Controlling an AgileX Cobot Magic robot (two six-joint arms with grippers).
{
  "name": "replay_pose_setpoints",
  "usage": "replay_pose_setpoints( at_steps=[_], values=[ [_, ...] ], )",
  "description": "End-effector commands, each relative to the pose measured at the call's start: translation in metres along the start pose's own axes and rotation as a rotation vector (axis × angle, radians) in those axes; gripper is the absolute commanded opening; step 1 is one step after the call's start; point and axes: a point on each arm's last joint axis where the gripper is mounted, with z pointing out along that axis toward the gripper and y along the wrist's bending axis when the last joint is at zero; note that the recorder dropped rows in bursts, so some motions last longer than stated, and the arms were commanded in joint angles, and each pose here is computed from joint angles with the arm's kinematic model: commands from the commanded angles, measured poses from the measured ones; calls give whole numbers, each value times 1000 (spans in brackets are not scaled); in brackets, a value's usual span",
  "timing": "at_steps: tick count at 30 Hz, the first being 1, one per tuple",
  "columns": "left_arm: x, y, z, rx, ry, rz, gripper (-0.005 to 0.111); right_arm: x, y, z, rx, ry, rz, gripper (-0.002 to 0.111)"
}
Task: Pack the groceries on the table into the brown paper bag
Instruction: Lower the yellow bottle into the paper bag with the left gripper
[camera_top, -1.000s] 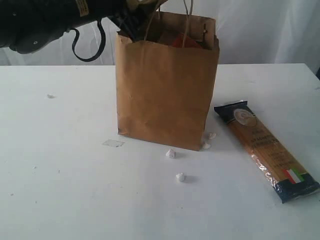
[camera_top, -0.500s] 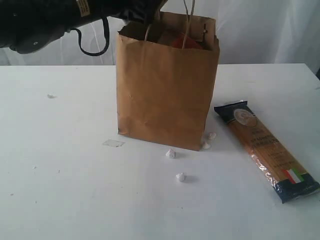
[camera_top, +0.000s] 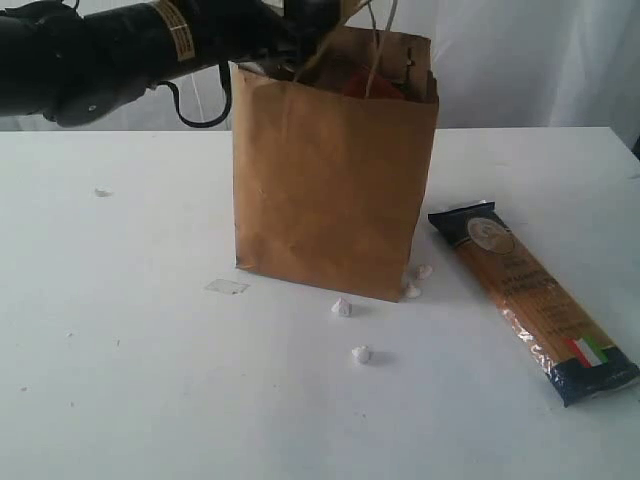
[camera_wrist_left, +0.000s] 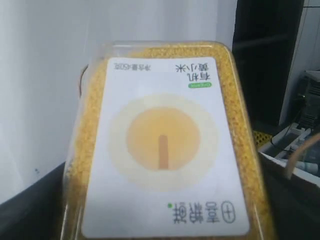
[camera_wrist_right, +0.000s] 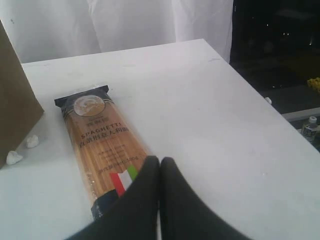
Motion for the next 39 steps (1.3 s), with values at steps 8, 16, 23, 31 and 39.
replay_pose_setpoints(
  at_steps=[8, 16, 23, 31, 39],
  values=[
    [-12, 2, -4, -40, 12, 6, 39, -1, 0, 0, 0, -9, 4, 0],
    [-10, -1, -3, -12, 33, 88, 39, -1, 0, 0, 0, -9, 4, 0],
    [-6, 2, -4, -38, 84, 122, 39, -1, 0, 0, 0, -9, 4, 0],
    [-3, 3, -4, -48, 116, 158, 60, -1, 0, 0, 0, -9, 4, 0],
    [-3, 3, -4, -49, 116, 148, 77, -1, 0, 0, 0, -9, 4, 0]
  ],
)
